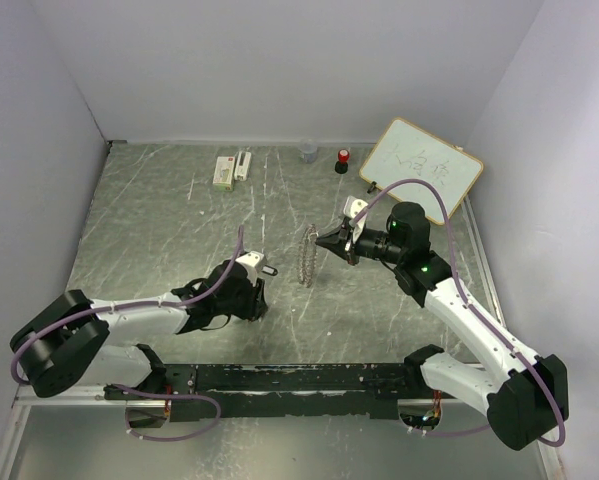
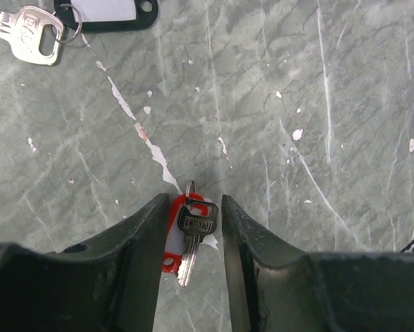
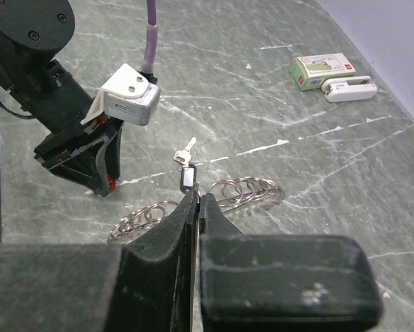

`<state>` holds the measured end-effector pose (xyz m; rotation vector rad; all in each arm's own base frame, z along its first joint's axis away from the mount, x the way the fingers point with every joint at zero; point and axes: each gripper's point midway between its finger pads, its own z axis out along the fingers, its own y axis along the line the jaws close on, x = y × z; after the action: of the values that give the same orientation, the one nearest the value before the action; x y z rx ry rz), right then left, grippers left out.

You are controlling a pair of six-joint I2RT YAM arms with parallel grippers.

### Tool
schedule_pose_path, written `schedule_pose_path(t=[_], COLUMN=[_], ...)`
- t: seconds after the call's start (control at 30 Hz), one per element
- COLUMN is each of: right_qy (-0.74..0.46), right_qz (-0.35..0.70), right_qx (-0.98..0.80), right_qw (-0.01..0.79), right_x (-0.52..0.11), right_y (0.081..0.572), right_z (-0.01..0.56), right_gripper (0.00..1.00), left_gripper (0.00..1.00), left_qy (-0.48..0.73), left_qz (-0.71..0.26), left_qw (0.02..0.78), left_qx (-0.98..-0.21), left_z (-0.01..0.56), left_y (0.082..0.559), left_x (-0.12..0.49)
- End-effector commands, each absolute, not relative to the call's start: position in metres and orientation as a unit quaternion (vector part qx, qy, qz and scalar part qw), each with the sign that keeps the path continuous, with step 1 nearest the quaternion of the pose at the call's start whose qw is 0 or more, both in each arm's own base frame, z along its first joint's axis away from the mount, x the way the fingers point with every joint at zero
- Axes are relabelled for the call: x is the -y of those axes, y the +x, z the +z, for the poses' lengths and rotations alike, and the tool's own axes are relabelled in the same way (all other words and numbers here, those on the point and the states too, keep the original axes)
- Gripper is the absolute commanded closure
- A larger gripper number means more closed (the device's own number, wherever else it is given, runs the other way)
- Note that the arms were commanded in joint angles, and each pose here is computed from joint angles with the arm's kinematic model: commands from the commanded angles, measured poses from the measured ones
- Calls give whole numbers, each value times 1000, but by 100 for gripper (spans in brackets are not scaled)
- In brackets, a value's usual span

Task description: Put the keys on the keyring

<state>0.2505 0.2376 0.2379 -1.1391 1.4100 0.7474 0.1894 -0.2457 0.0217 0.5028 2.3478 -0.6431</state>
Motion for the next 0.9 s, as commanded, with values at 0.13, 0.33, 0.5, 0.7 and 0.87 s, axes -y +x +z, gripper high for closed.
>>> schedule_pose_path(t=[0.13, 0.33, 0.5, 0.7, 0.87], right_qy=[-479, -479, -487, -490, -505], right_qz=[314, 313, 316, 320, 336], right_qx=[-597, -597, -589, -581, -576], right_qw=[562, 563, 563, 566, 549], right_x=[-237, -237, -237, -239, -243], right_y=[253, 253, 249, 246, 242], right_z=[241, 241, 242, 242, 238], right_gripper=[100, 100, 100, 100, 100], left_gripper=[81, 93, 93, 93, 93], left_qy=[194, 195, 189, 193, 216], left_qz=[-257, -258, -258, -261, -284], left_qw=[335, 349, 422, 526, 582], left_qx=[-885, -880, -848, -786, -731], left_z=[27, 41, 104, 192, 240], left_y=[193, 199, 220, 243, 249], left_x=[254, 257, 259, 260, 271])
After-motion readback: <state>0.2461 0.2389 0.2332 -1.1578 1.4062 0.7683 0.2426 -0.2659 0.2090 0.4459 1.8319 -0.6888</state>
